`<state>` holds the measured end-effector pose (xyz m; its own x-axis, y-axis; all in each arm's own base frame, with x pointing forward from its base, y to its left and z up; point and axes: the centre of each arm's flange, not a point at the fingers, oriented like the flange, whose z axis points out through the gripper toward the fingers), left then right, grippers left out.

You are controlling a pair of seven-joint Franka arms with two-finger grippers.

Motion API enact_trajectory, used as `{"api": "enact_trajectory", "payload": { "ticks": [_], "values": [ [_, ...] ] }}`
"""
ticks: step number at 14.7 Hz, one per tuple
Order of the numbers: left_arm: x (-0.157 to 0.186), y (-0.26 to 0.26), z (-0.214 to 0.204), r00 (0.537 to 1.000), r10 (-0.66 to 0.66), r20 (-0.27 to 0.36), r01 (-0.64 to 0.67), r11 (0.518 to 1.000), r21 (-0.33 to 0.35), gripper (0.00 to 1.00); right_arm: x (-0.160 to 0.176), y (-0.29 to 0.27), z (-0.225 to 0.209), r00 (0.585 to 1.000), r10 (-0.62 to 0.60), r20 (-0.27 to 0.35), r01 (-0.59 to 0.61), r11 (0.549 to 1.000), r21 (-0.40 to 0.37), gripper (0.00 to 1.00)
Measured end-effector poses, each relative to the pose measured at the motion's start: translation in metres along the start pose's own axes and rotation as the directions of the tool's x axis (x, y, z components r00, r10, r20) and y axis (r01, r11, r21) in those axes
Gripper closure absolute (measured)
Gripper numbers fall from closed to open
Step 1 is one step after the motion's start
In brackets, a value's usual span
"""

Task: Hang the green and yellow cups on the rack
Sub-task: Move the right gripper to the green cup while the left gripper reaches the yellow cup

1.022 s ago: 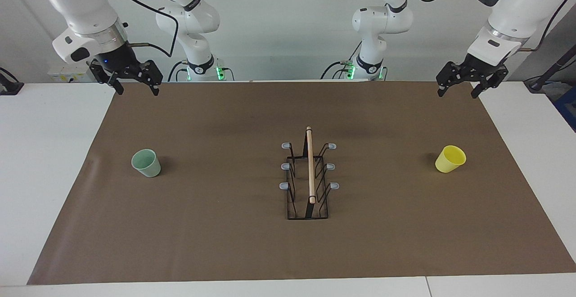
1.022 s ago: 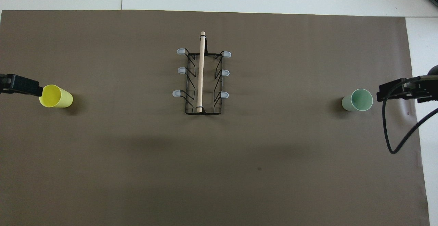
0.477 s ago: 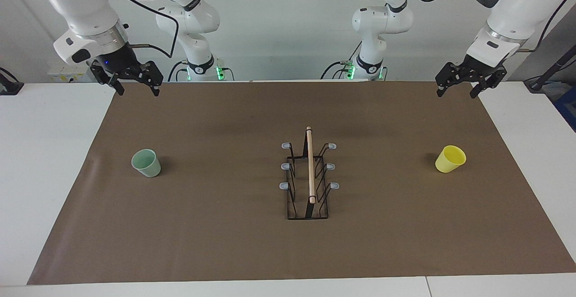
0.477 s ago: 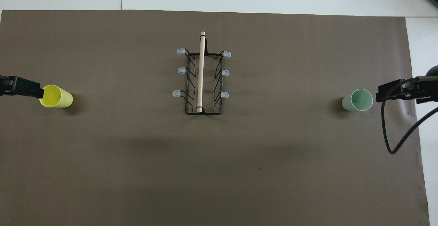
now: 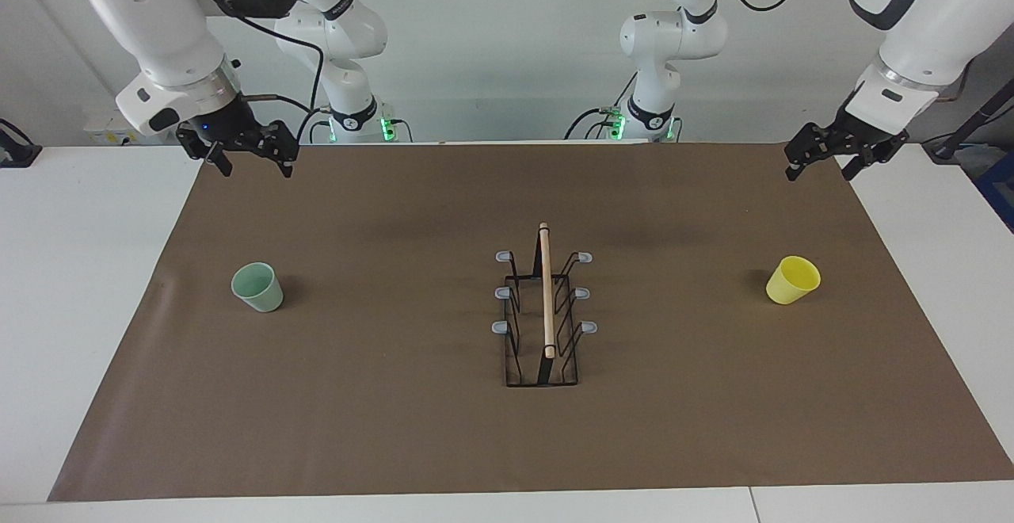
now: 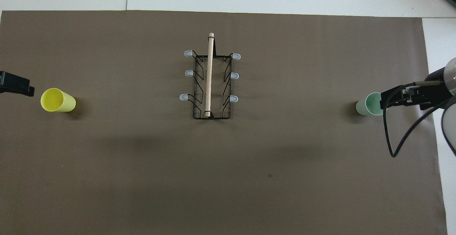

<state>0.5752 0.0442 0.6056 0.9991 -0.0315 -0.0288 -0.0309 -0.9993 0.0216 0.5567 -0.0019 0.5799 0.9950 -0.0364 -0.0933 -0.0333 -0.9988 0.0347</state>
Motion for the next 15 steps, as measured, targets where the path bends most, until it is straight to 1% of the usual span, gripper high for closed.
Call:
{"api": "enact_trajectory", "payload": {
  "ticks": [2, 4, 6, 7, 8, 9, 10, 12, 14, 15],
  "values": [
    [0.017, -0.033, 0.006, 0.998, -0.070, -0.006, 0.069, 0.997, -0.029, 0.00, 0.021, 0.001, 0.033, 0.998, -0.060, 0.024, 0.061, 0.997, -0.047, 0.00],
    [0.032, -0.065, 0.015, 0.990, -0.140, -0.009, 0.139, 0.988, -0.060, 0.00, 0.044, -0.005, 0.071, 0.984, -0.166, 0.065, 0.172, 0.979, -0.109, 0.00],
    [0.044, -0.088, 0.029, 0.981, -0.194, -0.001, 0.194, 0.979, -0.068, 0.00, 0.060, -0.018, 0.104, 0.950, -0.290, 0.119, 0.307, 0.937, -0.166, 0.00],
    [0.049, -0.096, 0.036, 0.975, -0.223, 0.002, 0.223, 0.973, -0.066, 0.00, 0.065, -0.023, 0.115, 0.923, -0.354, 0.151, 0.380, 0.904, -0.196, 0.00],
    [0.051, -0.103, 0.043, 0.965, -0.260, 0.008, 0.260, 0.963, -0.071, 0.00, 0.066, -0.027, 0.125, 0.888, -0.419, 0.189, 0.454, 0.861, -0.229, 0.00],
    [0.052, -0.112, 0.050, 0.952, -0.306, 0.018, 0.307, 0.948, -0.084, 0.00, 0.066, -0.032, 0.136, 0.842, -0.487, 0.233, 0.536, 0.803, -0.261, 0.00],
    [0.053, -0.123, 0.057, 0.935, -0.354, 0.030, 0.355, 0.929, -0.100, 0.00, 0.065, -0.039, 0.148, 0.787, -0.550, 0.278, 0.615, 0.734, -0.287, 0.00],
    [0.052, -0.147, 0.074, 0.891, -0.450, 0.059, 0.454, 0.883, -0.122, 0.00, 0.059, -0.053, 0.173, 0.667, -0.644, 0.375, 0.745, 0.590, -0.311, 0.00],
    [0.055, -0.166, 0.099, 0.823, -0.560, 0.098, 0.568, 0.813, -0.131, 0.00, 0.053, -0.067, 0.189, 0.540, -0.693, 0.478, 0.842, 0.429, -0.329, 0.00],
    [0.057, -0.172, 0.115, 0.790, -0.602, 0.121, 0.614, 0.777, -0.141, 0.00, 0.050, -0.074, 0.197, 0.467, -0.709, 0.528, 0.883, 0.342, -0.321, 0.00]
  ]
}}
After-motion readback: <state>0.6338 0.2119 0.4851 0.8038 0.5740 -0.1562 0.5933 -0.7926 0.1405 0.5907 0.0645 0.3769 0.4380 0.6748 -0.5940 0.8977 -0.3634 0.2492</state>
